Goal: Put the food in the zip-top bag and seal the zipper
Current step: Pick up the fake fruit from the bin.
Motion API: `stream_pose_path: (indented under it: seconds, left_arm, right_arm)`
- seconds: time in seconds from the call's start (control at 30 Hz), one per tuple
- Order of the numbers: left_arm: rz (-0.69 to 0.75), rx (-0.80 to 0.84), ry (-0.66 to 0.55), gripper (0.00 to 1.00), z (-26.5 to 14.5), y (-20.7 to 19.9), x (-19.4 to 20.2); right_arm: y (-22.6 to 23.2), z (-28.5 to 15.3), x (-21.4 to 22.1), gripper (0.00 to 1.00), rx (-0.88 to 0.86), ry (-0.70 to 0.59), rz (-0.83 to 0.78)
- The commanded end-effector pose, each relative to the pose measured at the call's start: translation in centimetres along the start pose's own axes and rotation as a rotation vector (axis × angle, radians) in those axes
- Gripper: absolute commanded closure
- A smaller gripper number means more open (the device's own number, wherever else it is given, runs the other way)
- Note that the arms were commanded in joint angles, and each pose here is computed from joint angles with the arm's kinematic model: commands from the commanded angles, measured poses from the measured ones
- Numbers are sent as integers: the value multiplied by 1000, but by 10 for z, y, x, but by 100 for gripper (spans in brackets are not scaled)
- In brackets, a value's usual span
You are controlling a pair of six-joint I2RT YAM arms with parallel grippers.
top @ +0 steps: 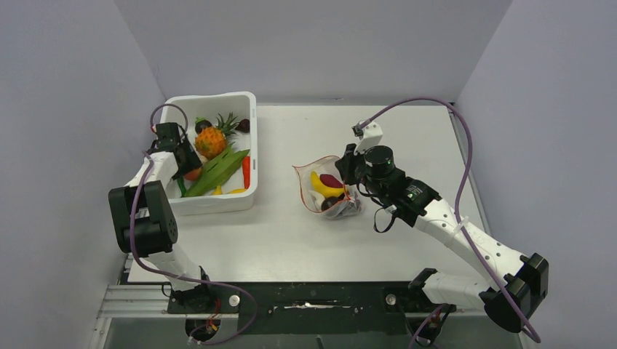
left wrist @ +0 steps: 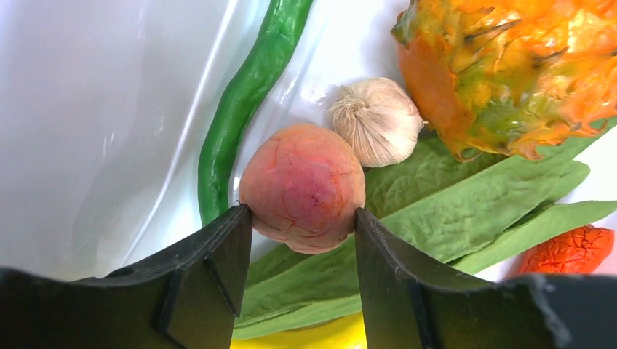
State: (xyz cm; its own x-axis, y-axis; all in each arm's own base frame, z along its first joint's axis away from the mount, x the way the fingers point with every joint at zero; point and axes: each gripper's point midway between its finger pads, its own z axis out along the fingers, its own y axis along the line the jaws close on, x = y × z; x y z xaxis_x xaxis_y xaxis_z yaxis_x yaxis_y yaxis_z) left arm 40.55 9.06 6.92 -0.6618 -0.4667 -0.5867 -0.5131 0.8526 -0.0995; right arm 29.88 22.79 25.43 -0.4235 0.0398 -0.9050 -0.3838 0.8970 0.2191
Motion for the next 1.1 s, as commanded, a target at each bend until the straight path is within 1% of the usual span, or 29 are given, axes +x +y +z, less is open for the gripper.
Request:
stream_pose_path:
  seconds: [0.0, 0.2, 0.37, 0.53, 0.73, 0.87, 1.07]
  left_arm:
    - [-22, 44, -137, 65, -36, -15, -43]
    - [-12, 68, -204, 65, -62, -25, -53]
    - [-9, 106, -265, 66, -89, -32, -61]
    - [16, 212, -308, 65, -119, -59, -59]
    - [94, 350, -334, 66, -155, -93, -48]
    - [113, 460, -335, 66, -180, -113, -40]
    - [134, 650, -354, 66, -230, -139, -36]
  right_arm:
    - [8, -11, -37, 100, -29, -110, 53]
    - [5, -8, -34, 100, -10, -91, 58]
    - [12, -4, -35, 100, -23, -75, 98]
    - [20, 6, -39, 100, -39, -72, 139]
    - [25, 15, -47, 100, -40, -79, 155]
    - [30, 15, -54, 100, -60, -86, 177]
    - [52, 4, -79, 100, -153, -110, 245]
